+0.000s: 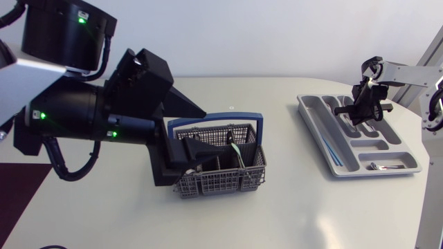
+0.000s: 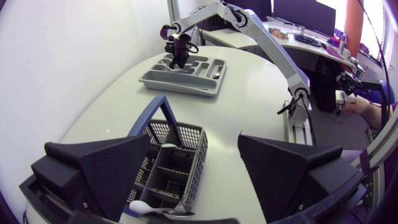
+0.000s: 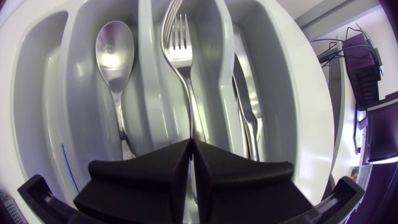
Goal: Sort the cutlery from the basket into the organizer compartments.
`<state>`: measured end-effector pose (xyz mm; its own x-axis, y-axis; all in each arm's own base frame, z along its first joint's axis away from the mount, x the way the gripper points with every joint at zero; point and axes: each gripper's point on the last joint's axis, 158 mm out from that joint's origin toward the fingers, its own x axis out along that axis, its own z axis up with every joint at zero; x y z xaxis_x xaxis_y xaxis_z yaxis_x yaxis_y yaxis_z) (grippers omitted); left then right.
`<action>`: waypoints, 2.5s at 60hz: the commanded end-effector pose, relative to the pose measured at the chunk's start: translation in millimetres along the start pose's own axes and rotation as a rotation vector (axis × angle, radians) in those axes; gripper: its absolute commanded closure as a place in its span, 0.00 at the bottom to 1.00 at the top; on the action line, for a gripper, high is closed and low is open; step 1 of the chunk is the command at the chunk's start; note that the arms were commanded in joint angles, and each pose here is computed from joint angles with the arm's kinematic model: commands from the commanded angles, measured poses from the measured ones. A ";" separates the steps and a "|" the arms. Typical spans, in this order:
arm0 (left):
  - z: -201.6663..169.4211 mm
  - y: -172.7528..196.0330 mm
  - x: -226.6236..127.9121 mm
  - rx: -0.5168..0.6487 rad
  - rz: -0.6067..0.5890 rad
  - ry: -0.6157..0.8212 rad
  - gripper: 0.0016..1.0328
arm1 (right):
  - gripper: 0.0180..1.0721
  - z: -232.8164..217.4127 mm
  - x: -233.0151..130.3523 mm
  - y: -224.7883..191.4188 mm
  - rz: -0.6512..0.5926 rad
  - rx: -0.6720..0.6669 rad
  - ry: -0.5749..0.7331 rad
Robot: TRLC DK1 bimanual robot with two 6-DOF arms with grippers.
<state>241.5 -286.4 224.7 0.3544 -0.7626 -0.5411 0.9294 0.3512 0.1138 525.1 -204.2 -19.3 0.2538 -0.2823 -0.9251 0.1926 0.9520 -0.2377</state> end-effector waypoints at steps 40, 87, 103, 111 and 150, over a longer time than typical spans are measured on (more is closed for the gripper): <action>-16.7 -10.3 -0.7 0.083 0.064 0.046 0.05 | 0.40 -45.7 -180.2 72.1 0.195 -0.228 -0.412; -47.9 -10.9 8.1 0.123 0.091 0.104 0.05 | 0.40 -203.9 -309.3 267.8 0.375 -0.652 -0.584; -67.5 -3.7 50.9 0.353 0.169 0.208 0.06 | 0.40 -216.0 -308.3 263.9 0.376 -0.679 -0.614; -67.2 3.8 63.0 0.394 0.170 0.223 0.07 | 0.40 -220.0 -306.7 264.0 0.376 -0.691 -0.609; -95.0 11.1 50.7 0.377 0.204 0.249 0.07 | 0.40 -243.3 -334.8 314.3 0.417 -0.797 -0.608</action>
<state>262.8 -280.5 122.6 0.5286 -0.5402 -0.6548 0.8384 0.2113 0.5024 268.6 209.1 142.5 0.6299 0.2881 -0.7213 -0.6411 0.7171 -0.2735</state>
